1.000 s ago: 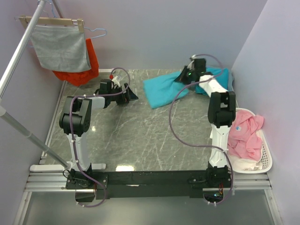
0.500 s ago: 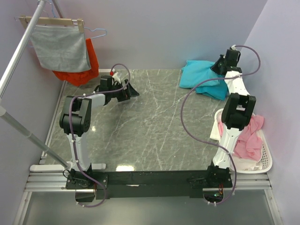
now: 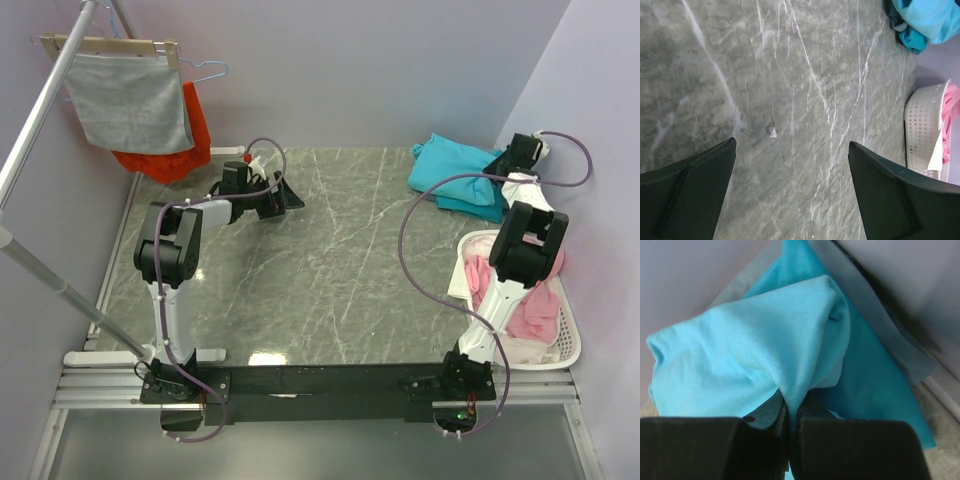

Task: Fold and stack the t-shirts
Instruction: Neatly place the folded tshirt to the corner

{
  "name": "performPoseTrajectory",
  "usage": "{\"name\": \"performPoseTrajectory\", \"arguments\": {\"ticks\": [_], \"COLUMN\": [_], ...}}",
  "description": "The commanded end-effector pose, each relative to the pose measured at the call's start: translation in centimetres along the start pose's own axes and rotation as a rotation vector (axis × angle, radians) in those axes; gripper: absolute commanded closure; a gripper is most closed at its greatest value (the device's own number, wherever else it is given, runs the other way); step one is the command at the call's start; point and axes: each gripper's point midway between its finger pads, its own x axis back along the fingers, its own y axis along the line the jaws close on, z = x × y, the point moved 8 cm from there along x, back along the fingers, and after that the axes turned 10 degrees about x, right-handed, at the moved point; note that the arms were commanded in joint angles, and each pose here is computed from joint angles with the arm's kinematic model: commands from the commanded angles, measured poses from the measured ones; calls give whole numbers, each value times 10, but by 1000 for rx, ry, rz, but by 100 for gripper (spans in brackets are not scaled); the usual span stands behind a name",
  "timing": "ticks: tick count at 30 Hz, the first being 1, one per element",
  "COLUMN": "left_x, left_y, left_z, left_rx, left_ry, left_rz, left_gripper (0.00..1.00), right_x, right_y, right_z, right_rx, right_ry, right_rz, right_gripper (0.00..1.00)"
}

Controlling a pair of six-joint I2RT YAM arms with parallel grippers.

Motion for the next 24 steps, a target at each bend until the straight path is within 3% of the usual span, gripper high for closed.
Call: {"name": "performPoseTrajectory", "arguments": {"ticks": [1, 3, 4, 8, 10, 11, 15, 19, 24], "left_x": [-4, -5, -6, -3, 1, 1, 8, 22, 46], "left_y": [-9, -9, -8, -10, -14, -13, -20, -34, -63], "left_z": [-2, 0, 1, 2, 1, 0, -4, -3, -8], "left_rx": [-14, -11, -8, -27, -47, -49, -83, -123, -181], "left_ry": [17, 24, 25, 2, -18, -40, -75, -142, -232], "left_rz": [37, 36, 32, 0, -18, -55, -116, -155, -163], "left_gripper": [1, 0, 1, 1, 1, 1, 1, 1, 0], "right_x": [24, 20, 20, 34, 40, 53, 83, 112, 157], "right_y": [0, 2, 2, 11, 11, 13, 13, 18, 55], "right_z": [-46, -41, -37, -28, -8, -18, -9, 11, 35], "right_rx": [-51, -54, -51, -8, 21, 21, 53, 107, 162], "right_ry": [-176, -144, -133, -164, -152, -218, -271, -270, -265], "right_rz": [15, 13, 18, 46, 67, 81, 154, 185, 38], "right_gripper": [83, 65, 40, 20, 2, 0, 0, 0, 0]}}
